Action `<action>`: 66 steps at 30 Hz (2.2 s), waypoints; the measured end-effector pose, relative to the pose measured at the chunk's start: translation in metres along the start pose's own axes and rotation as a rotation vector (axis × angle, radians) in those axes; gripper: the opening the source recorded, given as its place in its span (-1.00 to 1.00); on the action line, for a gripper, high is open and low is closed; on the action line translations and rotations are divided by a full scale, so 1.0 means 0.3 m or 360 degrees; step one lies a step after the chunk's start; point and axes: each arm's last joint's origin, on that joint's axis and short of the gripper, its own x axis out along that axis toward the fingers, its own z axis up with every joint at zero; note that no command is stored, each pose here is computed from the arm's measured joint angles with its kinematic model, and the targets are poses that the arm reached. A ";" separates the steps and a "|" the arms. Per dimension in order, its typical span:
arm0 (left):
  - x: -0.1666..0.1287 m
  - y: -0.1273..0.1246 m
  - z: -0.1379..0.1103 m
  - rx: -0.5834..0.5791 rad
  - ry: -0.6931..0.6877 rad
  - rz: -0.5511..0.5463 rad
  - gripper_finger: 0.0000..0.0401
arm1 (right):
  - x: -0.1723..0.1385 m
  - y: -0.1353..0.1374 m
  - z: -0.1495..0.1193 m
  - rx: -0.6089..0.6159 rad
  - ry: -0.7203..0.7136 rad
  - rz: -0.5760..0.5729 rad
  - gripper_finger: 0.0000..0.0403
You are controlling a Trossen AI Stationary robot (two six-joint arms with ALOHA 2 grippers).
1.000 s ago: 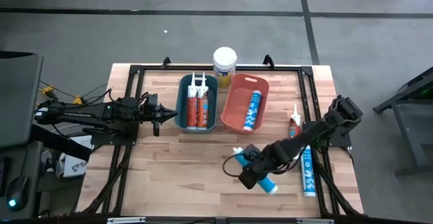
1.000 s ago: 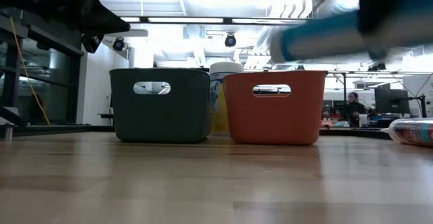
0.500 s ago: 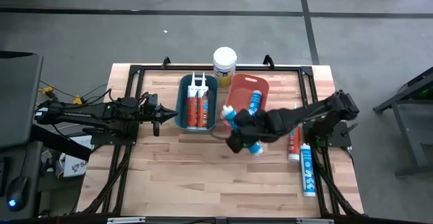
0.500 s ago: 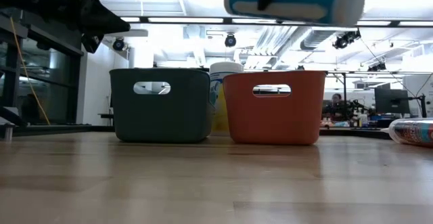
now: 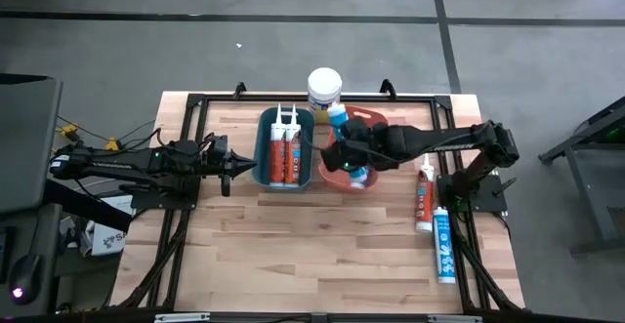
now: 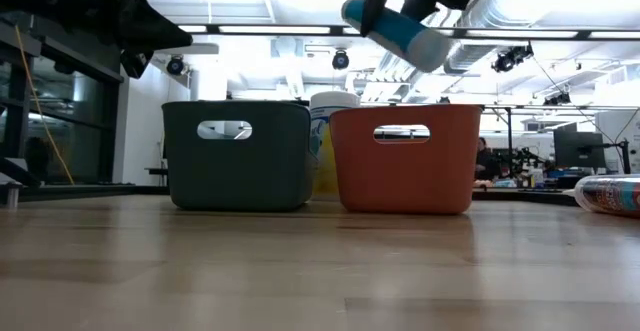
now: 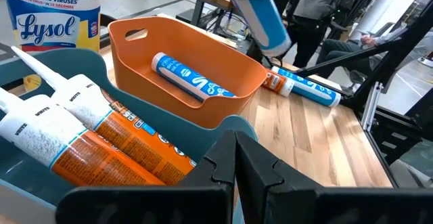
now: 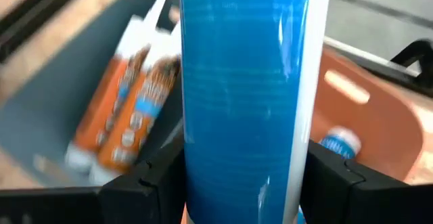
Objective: Pick & place silicon tubes, Sealant and Lysol wipes
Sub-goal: Put the top blue sealant into the orange bin
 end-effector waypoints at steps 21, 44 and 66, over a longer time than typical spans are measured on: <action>0.000 0.000 0.000 0.0000 0.0000 0.0000 -1.00 | 0.238 -0.175 -0.060 0.0640 -0.0021 -0.0042 0.03; 0.000 0.000 0.000 0.0000 0.0000 0.0000 -1.00 | 0.297 -0.208 -0.033 0.0744 0.0202 0.0028 0.03; 0.000 0.000 0.000 0.0000 0.0001 -0.0001 -1.00 | 0.388 -0.238 -0.156 0.0914 0.0324 0.0060 0.03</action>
